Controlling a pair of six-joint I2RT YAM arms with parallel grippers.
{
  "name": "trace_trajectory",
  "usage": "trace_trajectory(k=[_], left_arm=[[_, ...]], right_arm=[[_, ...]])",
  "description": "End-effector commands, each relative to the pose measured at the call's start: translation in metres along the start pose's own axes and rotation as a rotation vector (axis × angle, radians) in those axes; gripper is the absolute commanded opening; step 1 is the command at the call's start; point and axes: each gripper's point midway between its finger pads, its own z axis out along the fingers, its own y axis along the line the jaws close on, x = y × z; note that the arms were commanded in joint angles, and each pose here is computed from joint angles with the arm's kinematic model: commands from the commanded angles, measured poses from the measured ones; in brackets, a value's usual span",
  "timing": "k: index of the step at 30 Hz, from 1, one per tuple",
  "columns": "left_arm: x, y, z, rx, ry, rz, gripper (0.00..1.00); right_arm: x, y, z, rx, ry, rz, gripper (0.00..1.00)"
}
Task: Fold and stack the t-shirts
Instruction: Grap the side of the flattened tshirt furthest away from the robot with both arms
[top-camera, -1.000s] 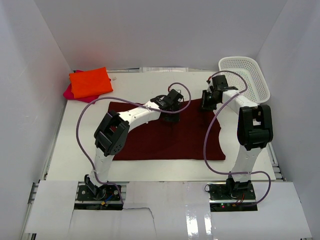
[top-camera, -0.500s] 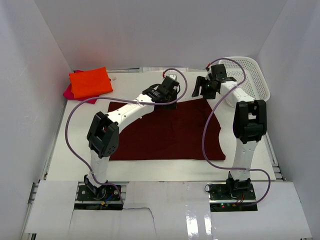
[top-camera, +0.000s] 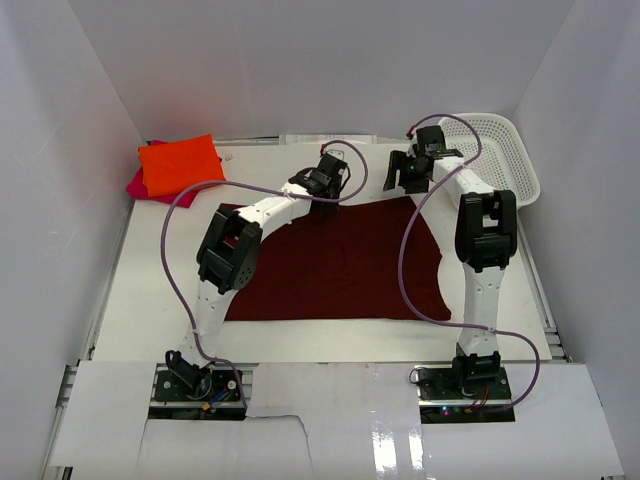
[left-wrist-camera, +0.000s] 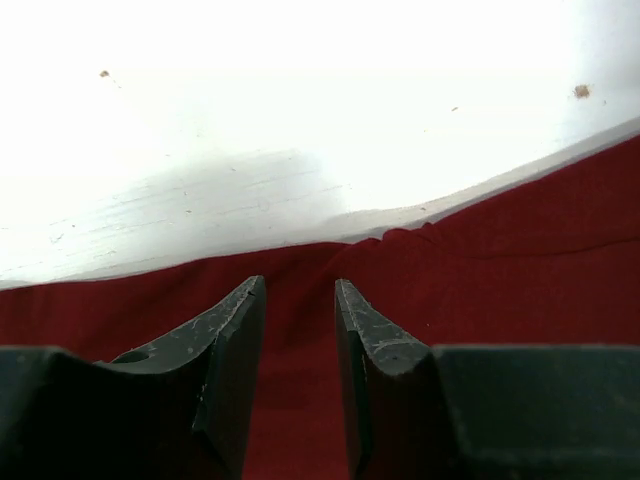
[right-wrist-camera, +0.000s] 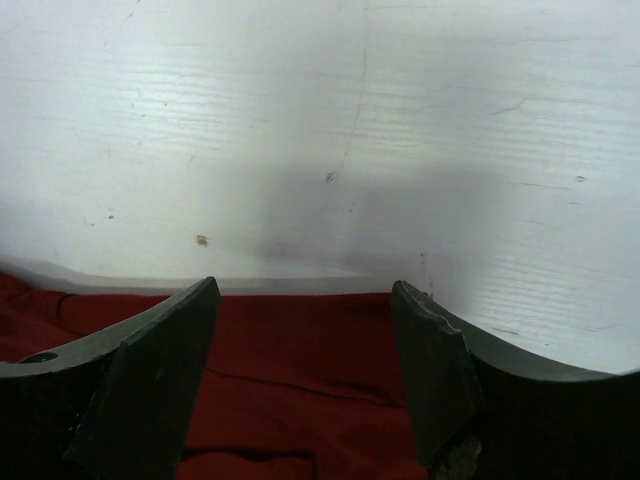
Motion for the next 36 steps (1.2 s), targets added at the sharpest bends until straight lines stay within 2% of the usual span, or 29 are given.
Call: trace_trajectory(k=[1, 9, 14, 17, 18, 21, 25, 31, 34, 36], left_arm=[[-0.04, -0.011, -0.024, 0.067, -0.092, -0.014, 0.45], [-0.015, -0.021, -0.04, 0.125, 0.026, -0.118, 0.44], [0.005, -0.02, -0.076, 0.178, 0.089, -0.182, 0.44], [0.009, -0.016, -0.094, 0.188, 0.105, -0.194, 0.44], [0.012, -0.015, -0.098, 0.19, 0.118, -0.197, 0.44], [0.017, -0.017, -0.112, 0.225, 0.135, -0.2, 0.44], [0.032, -0.024, -0.118, 0.258, 0.169, -0.192, 0.44], [0.06, -0.063, -0.117, 0.39, 0.249, -0.153, 0.44], [0.044, -0.063, -0.115, 0.385, 0.217, -0.151, 0.44], [0.034, -0.046, -0.117, 0.339, 0.216, -0.155, 0.44]], right_arm=[[-0.013, -0.009, -0.009, 0.043, -0.029, -0.031, 0.76], [0.025, -0.008, -0.005, 0.026, 0.1, -0.003, 0.73], [0.037, -0.009, -0.013, 0.036, 0.136, -0.002, 0.72], [0.041, -0.007, -0.015, 0.027, 0.15, -0.004, 0.63], [0.042, -0.007, -0.015, 0.026, 0.154, -0.003, 0.49], [0.043, -0.006, -0.013, 0.014, 0.155, -0.002, 0.3], [0.035, -0.003, -0.007, -0.004, 0.136, -0.01, 0.24], [0.031, -0.001, -0.004, -0.021, 0.119, -0.018, 0.25], [0.031, -0.001, -0.007, -0.015, 0.116, -0.02, 0.25], [0.03, -0.001, -0.01, -0.012, 0.11, -0.023, 0.28]])
